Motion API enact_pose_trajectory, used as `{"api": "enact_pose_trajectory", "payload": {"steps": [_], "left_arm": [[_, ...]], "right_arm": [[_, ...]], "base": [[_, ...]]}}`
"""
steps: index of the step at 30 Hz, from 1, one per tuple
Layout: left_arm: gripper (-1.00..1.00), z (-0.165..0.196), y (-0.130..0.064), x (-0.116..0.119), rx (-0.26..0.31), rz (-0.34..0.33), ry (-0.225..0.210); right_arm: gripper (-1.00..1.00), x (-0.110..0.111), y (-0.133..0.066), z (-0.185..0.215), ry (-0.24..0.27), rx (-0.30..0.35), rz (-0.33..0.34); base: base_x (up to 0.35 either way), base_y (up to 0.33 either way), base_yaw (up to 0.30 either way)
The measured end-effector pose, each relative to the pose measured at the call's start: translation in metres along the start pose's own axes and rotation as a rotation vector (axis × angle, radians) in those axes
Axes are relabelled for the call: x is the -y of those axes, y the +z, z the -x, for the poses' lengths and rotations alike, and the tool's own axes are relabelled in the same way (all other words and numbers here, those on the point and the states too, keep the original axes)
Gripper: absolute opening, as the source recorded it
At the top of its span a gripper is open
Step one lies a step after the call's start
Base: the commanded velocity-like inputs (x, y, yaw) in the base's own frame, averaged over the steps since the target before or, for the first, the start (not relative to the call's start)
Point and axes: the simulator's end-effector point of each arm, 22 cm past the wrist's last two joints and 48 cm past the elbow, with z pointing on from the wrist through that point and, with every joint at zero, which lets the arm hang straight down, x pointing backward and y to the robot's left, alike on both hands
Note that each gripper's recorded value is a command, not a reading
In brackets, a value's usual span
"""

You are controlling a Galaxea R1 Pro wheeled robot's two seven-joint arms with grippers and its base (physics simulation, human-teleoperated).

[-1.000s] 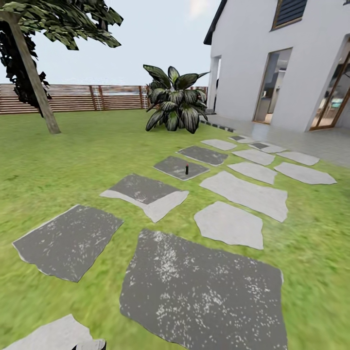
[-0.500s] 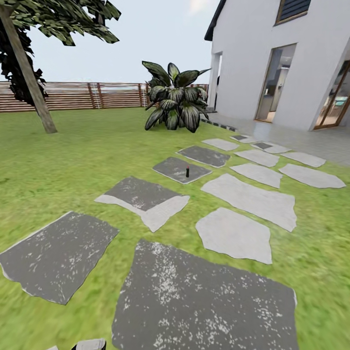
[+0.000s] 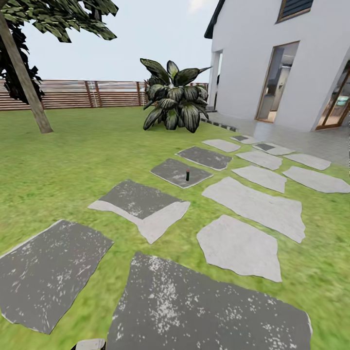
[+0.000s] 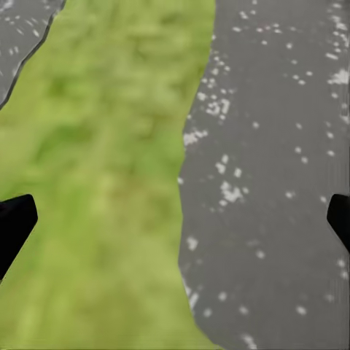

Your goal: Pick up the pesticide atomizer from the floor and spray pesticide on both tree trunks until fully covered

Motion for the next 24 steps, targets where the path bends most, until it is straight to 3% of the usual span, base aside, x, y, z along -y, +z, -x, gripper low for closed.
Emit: {"api": "enact_pose_trajectory", "payload": {"steps": [24], "left_arm": [[1.00,-0.0039,0.0003,-0.0003,-0.009,0.001,0.000]], "right_arm": [[1.00,-0.0013,0.0003,-0.0043,0.001,-0.009,0.002]], "base": [[0.339,0.000,-0.015]]}}
